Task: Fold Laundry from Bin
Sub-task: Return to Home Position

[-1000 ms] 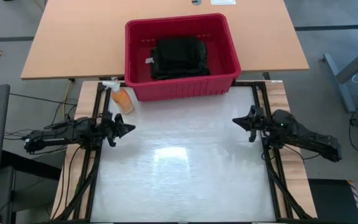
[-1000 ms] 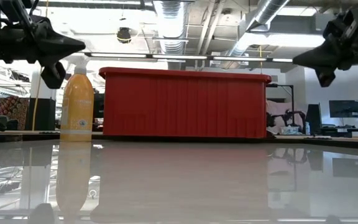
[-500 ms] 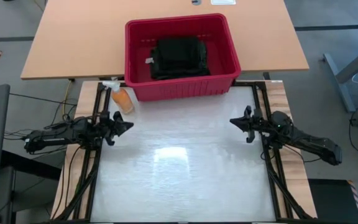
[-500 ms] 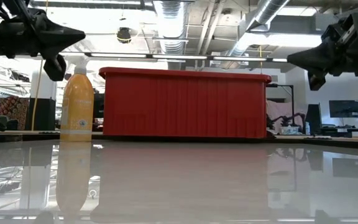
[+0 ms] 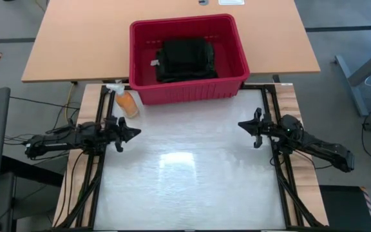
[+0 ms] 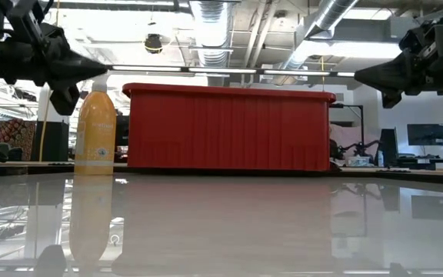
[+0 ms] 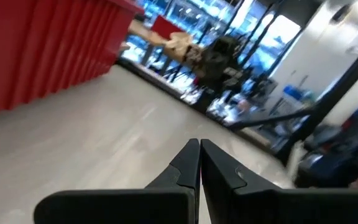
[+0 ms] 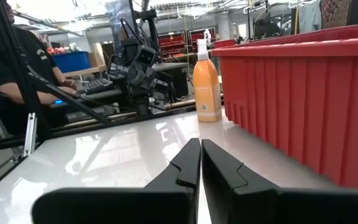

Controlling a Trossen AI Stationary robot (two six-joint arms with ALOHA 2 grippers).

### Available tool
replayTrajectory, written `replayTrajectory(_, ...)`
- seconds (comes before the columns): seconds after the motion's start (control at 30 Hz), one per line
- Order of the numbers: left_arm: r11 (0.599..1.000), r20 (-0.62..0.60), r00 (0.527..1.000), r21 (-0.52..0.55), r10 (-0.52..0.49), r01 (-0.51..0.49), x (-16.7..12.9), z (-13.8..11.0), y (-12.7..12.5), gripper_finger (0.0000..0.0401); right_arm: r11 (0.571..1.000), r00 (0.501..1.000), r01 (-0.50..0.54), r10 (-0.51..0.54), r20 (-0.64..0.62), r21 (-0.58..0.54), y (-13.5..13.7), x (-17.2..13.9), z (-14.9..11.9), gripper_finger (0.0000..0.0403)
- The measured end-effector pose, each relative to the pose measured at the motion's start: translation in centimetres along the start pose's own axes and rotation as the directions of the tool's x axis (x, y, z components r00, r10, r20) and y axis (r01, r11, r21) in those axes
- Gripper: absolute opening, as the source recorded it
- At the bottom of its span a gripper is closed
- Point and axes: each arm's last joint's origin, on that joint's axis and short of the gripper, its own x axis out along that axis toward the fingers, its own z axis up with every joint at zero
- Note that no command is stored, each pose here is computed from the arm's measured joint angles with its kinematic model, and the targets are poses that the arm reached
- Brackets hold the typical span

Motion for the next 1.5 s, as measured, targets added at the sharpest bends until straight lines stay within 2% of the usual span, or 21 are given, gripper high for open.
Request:
replayTrajectory(0.33, 0.992, -0.033, 0.999, 0.121, 0.032, -0.028, -0.01, -0.22, 0.17, 0.0, 0.999, 1.0, -0.002, 0.003, -0.004, 0.033, 0.01, 0.0, -0.04, 0.0043)
replayTrajectory(1.5, 0.993, -0.038, 0.999, 0.118, 0.033, -0.029, -0.03, -0.18, 0.14, 0.0, 0.999, 1.0, -0.004, 0.004, -0.008, 0.036, 0.01, 0.01, -0.11, 0.0044)
